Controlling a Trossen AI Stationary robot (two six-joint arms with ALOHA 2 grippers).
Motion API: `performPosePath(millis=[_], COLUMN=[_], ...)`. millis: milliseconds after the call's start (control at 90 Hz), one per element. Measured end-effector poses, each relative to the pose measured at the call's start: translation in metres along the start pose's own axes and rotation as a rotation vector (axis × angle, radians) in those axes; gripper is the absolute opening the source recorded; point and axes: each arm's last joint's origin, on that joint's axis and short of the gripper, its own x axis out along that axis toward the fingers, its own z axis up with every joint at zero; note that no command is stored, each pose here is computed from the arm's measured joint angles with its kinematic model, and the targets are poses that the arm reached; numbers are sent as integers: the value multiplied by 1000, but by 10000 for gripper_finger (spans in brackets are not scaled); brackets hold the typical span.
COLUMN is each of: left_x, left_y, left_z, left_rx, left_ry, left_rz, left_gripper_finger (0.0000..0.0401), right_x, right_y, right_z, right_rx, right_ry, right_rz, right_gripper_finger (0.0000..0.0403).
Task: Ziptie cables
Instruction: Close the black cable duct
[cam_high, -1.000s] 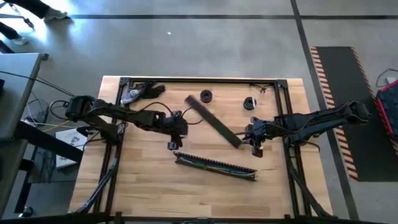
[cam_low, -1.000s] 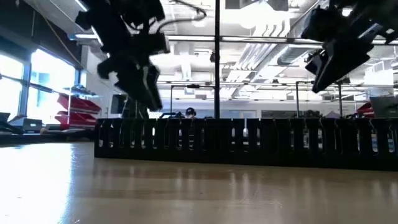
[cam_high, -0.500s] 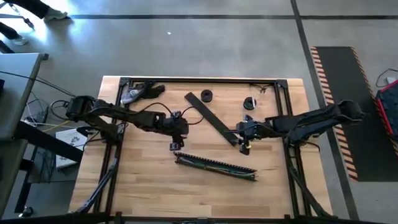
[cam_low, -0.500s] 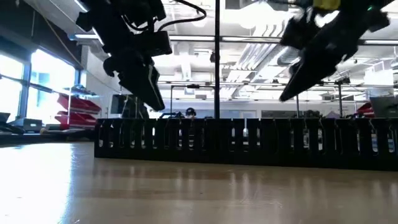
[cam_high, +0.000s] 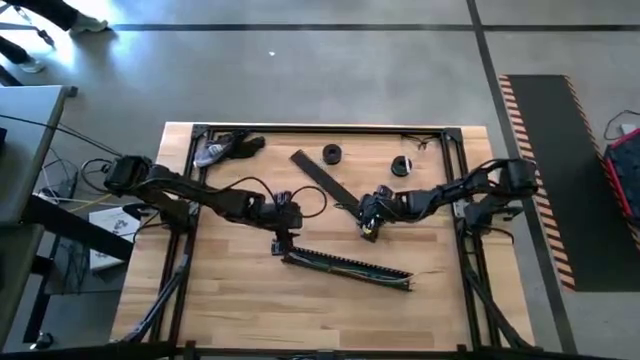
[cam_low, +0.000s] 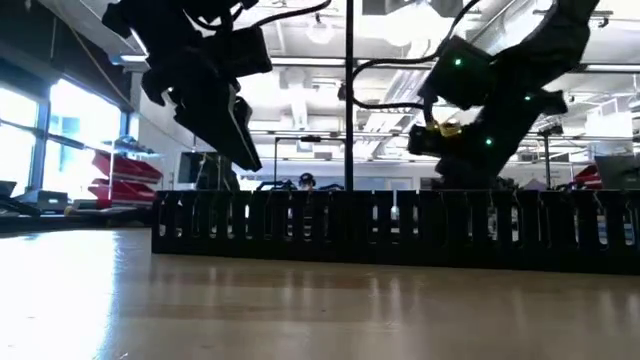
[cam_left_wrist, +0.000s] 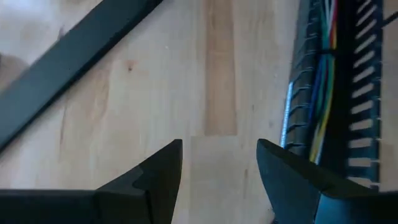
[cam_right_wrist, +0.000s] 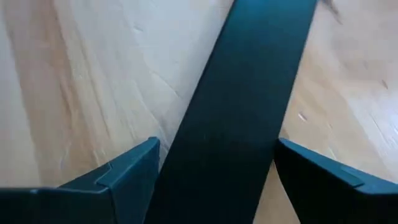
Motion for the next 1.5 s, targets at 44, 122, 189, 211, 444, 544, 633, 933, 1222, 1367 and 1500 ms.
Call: performPosePath(millis=[44, 122, 189, 211, 444, 544, 633, 933, 1222, 1367, 1500], left_x=[0, -1, -1, -1, -1, -1, -1, -2, -5, -2, 6], left_y=[-2, -4, -5, -5, -2, -2, -1, 0, -9, -15, -21], left_z=[1, 2, 3, 4, 5, 6, 7, 12, 29, 34, 34], left_rx=[-4, -4, -8, -13, -31, -21, -13, -73, -112, -117, -80], left_ry=[-12, -29, -42, -45, -60, -74, -84, -127, -311, -378, -378], left_rz=[0, 13, 36, 43, 109, 102, 108, 99, 49, 25, 0], left_gripper_finger=[188, 188, 188, 188, 188, 193, 206, 240, 241, 241, 241], right_x=[0, -4, -9, -12, -34, -40, -47, -72, -53, -49, -44], right_y=[-1, -3, -4, -5, -11, -10, -11, -11, -11, -15, -19], right_z=[0, 2, 1, 0, -9, -11, -12, -1, -51, -67, -83], right_rx=[-35, -115, -173, -190, -240, -266, -276, -243, -142, -134, -142], right_ry=[5, 3, 10, 19, 109, 124, 120, -79, -385, -399, -348], right_rz=[15, 50, 69, 78, 106, 132, 160, 175, 168, 170, 164], right_gripper_finger=[272, 251, 236, 233, 238, 248, 255, 259, 260, 260, 260])
